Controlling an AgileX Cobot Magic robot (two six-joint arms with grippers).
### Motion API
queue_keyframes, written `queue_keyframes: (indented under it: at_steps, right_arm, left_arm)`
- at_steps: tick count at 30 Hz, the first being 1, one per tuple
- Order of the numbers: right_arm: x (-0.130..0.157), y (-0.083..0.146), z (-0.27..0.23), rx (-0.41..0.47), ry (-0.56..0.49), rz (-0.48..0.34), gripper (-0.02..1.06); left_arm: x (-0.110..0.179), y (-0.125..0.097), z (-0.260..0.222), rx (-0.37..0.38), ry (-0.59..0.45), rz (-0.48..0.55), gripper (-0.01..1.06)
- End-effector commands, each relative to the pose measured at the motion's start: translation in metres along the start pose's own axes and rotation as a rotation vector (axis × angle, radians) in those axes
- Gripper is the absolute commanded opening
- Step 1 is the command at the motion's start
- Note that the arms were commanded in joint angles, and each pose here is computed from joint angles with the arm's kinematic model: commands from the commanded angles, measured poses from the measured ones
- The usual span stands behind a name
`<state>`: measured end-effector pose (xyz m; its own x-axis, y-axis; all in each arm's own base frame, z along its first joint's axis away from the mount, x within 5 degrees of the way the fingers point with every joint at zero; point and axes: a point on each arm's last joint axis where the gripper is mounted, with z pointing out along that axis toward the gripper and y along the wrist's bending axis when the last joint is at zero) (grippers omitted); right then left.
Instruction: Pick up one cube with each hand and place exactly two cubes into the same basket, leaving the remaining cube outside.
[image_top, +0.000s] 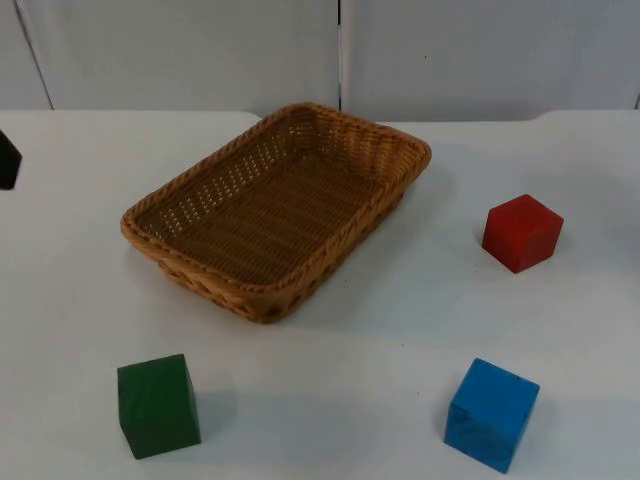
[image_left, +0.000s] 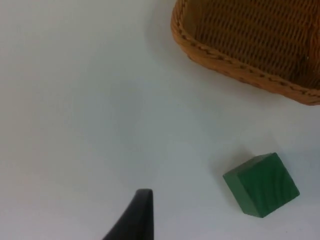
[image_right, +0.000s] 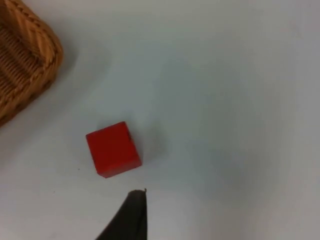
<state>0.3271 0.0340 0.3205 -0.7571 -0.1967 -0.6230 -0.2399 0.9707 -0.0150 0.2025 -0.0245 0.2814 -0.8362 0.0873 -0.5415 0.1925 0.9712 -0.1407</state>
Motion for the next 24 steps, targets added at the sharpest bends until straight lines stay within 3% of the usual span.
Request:
queue_keyframes:
  at_steps: [1,7,11,24]
  right_arm:
    - [-0.008,0.008,0.008,-0.022,-0.008,-0.040,1.05]
    - [-0.027,0.035,0.049,-0.076,0.038,-0.116,1.05]
    - [-0.039,0.055,0.080,-0.116,0.081,-0.178,1.05]
    - [-0.027,0.073,0.140,-0.156,0.199,-0.251,1.05]
  left_arm:
    - [-0.005,0.001,0.006,0.012,-0.009,-0.002,1.05]
    - [-0.006,0.003,0.026,0.035,0.057,0.018,1.05]
    - [-0.006,-0.008,0.041,0.069,0.106,0.081,1.05]
    - [-0.002,-0.039,0.086,0.113,0.212,0.217,1.05]
